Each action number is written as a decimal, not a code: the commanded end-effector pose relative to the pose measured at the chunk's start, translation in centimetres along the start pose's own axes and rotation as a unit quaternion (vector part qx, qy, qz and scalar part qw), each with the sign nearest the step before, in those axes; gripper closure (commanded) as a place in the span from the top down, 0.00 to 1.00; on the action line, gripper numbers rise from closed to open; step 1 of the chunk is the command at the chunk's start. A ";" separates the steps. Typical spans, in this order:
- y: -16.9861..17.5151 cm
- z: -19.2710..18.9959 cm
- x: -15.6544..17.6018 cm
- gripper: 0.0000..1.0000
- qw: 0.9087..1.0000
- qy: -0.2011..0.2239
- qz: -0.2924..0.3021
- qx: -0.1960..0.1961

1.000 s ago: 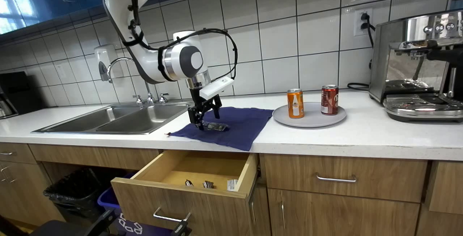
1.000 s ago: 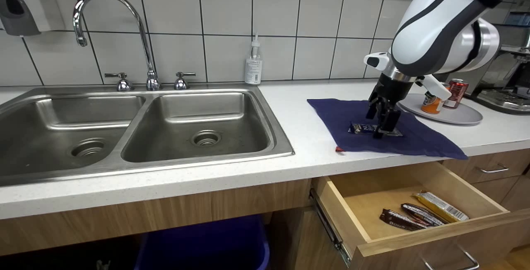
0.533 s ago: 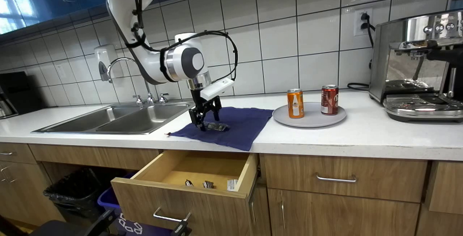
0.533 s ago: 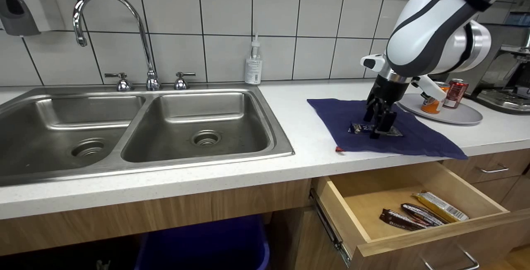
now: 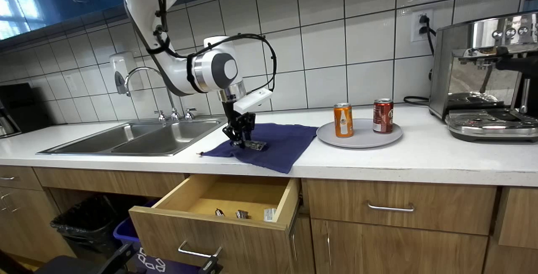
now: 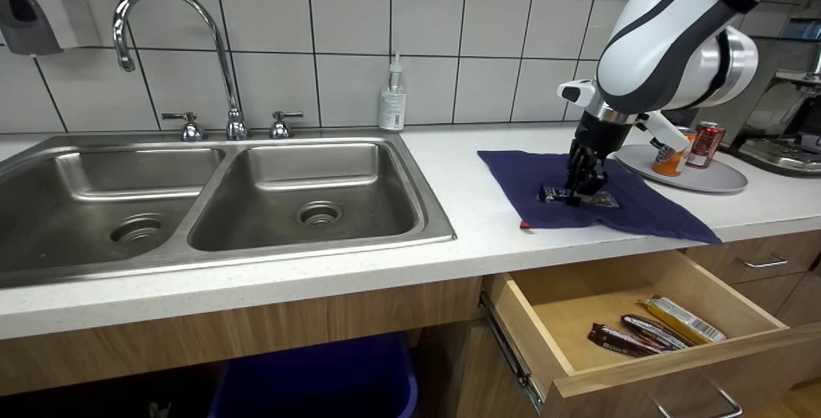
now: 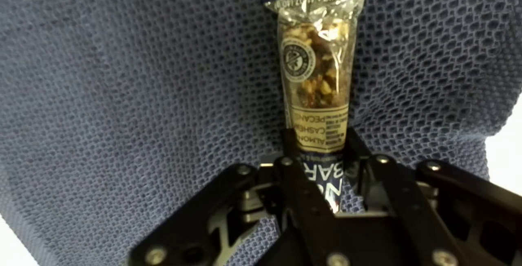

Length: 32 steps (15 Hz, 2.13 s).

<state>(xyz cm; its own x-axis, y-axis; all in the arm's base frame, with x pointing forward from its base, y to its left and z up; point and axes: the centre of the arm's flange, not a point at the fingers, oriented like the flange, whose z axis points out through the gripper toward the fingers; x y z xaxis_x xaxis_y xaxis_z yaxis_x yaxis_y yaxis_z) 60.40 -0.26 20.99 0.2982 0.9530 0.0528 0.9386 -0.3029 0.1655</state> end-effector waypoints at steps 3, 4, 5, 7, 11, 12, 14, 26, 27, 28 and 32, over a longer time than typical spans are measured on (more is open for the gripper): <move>0.5 -0.5 -0.4 0.08 1.000 -0.008 0.000 0.000; 0.4 -0.6 -0.5 0.08 1.000 -0.007 0.000 -0.002; 0.4 -0.7 -0.7 0.08 1.000 -0.007 0.000 -0.004; 0.2 -1.0 -1.0 0.08 1.000 -0.005 0.000 -0.006; -0.4 -1.6 -1.9 0.08 1.000 -0.002 0.001 -0.011; -0.6 -1.8 -2.1 0.08 1.000 -0.002 0.001 -0.012; -1.0 -2.0 -2.6 0.08 1.000 -0.001 0.002 -0.013; -2.9 -4.2 -3.7 0.08 0.999 0.006 0.004 -0.035; -2.9 -4.4 -3.7 0.08 0.999 0.007 0.006 -0.037; -2.9 -4.6 -3.8 0.08 0.999 0.008 0.007 -0.039; -3.1 -4.8 -3.8 0.08 0.999 0.007 0.009 -0.042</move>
<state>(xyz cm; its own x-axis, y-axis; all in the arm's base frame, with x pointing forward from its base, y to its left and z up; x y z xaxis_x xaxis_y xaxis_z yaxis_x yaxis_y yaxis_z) 56.66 -2.48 23.87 0.3253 0.9435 0.0635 0.9155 -0.3310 0.2288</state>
